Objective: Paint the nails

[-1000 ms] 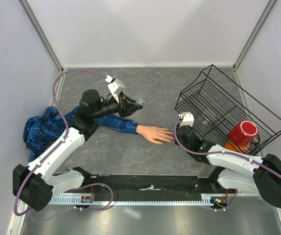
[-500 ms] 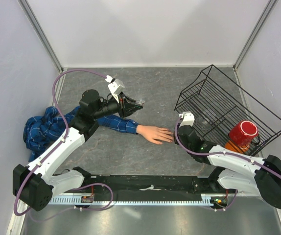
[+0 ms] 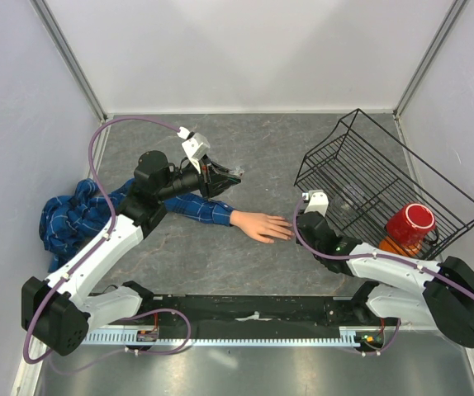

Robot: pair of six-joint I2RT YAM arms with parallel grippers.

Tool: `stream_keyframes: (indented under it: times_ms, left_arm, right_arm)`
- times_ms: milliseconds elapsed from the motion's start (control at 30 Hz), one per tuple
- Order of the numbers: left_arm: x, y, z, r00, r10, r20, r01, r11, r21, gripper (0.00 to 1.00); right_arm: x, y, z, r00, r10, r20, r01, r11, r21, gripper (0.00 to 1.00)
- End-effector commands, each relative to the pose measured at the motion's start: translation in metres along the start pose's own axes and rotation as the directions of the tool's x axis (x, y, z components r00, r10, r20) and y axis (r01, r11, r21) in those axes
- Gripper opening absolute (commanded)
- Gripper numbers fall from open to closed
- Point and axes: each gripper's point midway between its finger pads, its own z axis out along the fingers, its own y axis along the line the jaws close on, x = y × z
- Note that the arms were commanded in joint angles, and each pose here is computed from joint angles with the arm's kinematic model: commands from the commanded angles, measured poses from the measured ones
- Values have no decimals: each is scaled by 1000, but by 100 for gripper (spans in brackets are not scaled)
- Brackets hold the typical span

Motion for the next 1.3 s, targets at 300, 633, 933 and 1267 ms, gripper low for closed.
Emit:
stream_keyframes:
  times_ms: [300, 633, 933, 1267]
  left_arm:
    - [-27, -6, 1, 998, 21, 63, -23, 999, 30, 2]
    - [-27, -5, 1, 998, 17, 65, -19, 999, 32, 2]
    - [-28, -4, 2, 998, 14, 66, -17, 999, 31, 2]
    - [-27, -5, 1, 998, 13, 66, -15, 999, 33, 2]
  right_arm:
    - [-19, 17, -4, 999, 17, 45, -13, 997, -80, 0]
    - [-23, 21, -9, 998, 19, 68, -10, 993, -121, 0]
    - [-16, 15, -6, 999, 26, 43, -22, 996, -88, 0]
    - [-16, 8, -4, 999, 33, 39, -32, 999, -35, 0]
